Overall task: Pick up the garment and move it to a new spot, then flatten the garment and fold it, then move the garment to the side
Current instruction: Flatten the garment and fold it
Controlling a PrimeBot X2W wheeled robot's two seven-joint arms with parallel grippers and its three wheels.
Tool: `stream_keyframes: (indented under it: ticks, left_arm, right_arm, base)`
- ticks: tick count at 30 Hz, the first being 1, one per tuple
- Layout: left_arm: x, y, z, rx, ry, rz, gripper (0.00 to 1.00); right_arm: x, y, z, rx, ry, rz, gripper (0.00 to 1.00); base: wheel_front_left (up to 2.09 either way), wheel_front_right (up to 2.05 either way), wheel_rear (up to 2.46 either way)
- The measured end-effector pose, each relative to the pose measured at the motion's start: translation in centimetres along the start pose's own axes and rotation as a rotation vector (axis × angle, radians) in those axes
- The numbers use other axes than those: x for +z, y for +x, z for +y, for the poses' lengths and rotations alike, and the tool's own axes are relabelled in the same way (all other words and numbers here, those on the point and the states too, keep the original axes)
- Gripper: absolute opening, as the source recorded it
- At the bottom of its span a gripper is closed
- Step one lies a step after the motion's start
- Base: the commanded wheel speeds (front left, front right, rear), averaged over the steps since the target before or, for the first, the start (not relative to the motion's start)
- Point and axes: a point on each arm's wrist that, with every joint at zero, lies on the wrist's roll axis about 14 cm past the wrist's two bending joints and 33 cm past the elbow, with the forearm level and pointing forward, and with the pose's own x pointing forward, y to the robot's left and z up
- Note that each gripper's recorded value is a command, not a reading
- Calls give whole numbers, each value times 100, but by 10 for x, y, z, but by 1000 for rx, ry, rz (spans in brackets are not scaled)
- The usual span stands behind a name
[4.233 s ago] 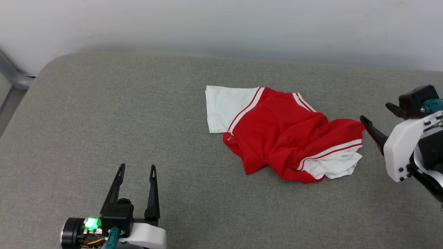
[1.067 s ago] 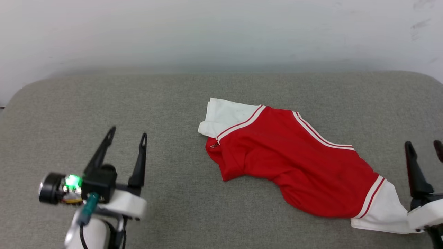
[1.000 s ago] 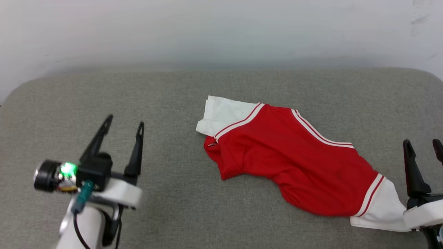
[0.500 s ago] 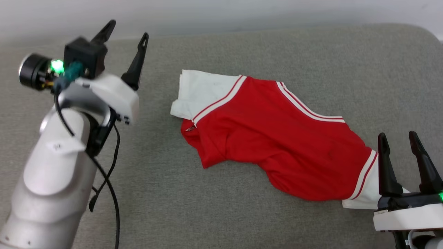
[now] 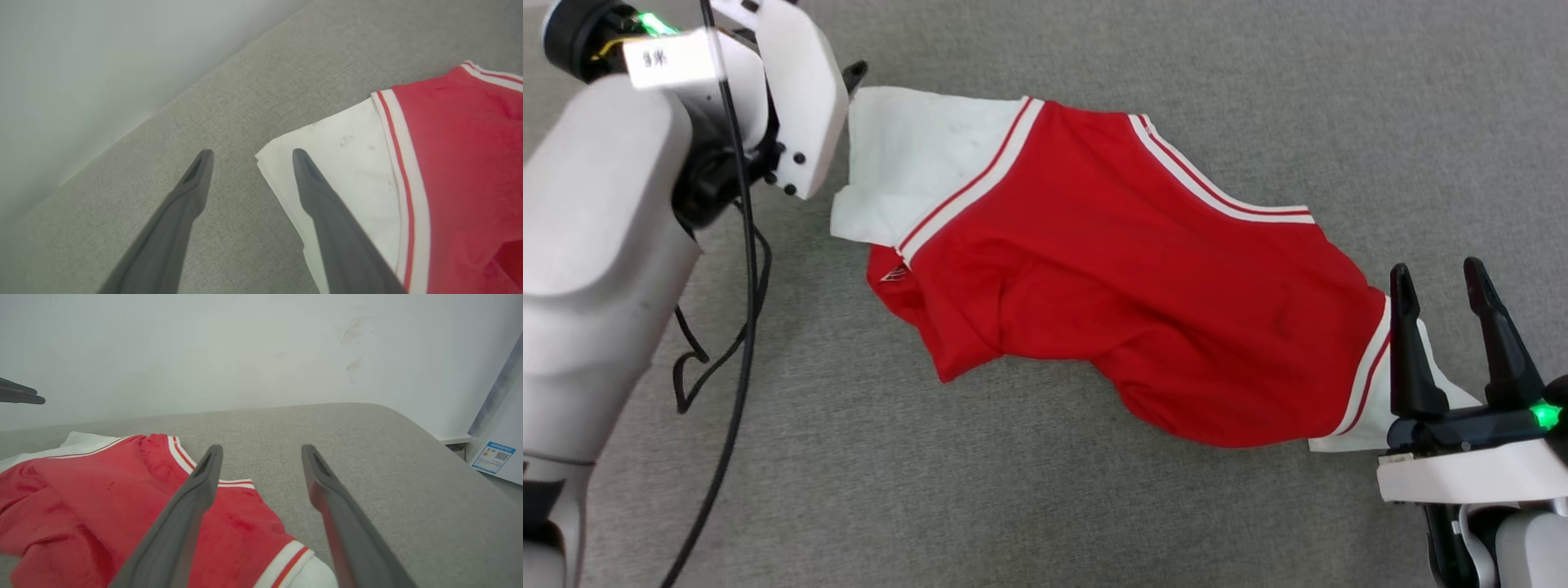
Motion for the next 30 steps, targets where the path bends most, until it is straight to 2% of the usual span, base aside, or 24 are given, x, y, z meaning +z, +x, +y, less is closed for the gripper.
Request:
stream_keyframes:
  ticks: [4,9,20,21,22,26,30]
  left_arm:
    - [-29,22,-9,-72,-38,174,100]
    - [-47,41,-12,-111,-21,305,100]
    - [-83,66,-21,-158,55,466,100]
    - [-84,66,-23,-166,54,470,36]
    - [-84,65,-24,-171,55,468,0]
    - [-81,61,-29,-183,73,434,0]
    - [-70,51,-20,-143,86,360,0]
  right_arm:
    - [-10,2,-6,-19,-6,27,100]
    - [-19,3,-16,-45,-22,50,100]
    - [-29,6,-28,-84,-36,79,100]
    - [-28,5,-29,-87,-37,78,100]
    - [-28,5,-29,-89,-36,76,100]
    - [-23,4,-31,-97,-34,62,100]
    - [-15,3,-38,-97,-54,45,100]
  base:
    - [0,0,0]
    - [0,0,0]
    - [0,0,0]
    - [0,0,0]
    - [0,0,0]
    - [0,0,0]
    - [0,0,0]
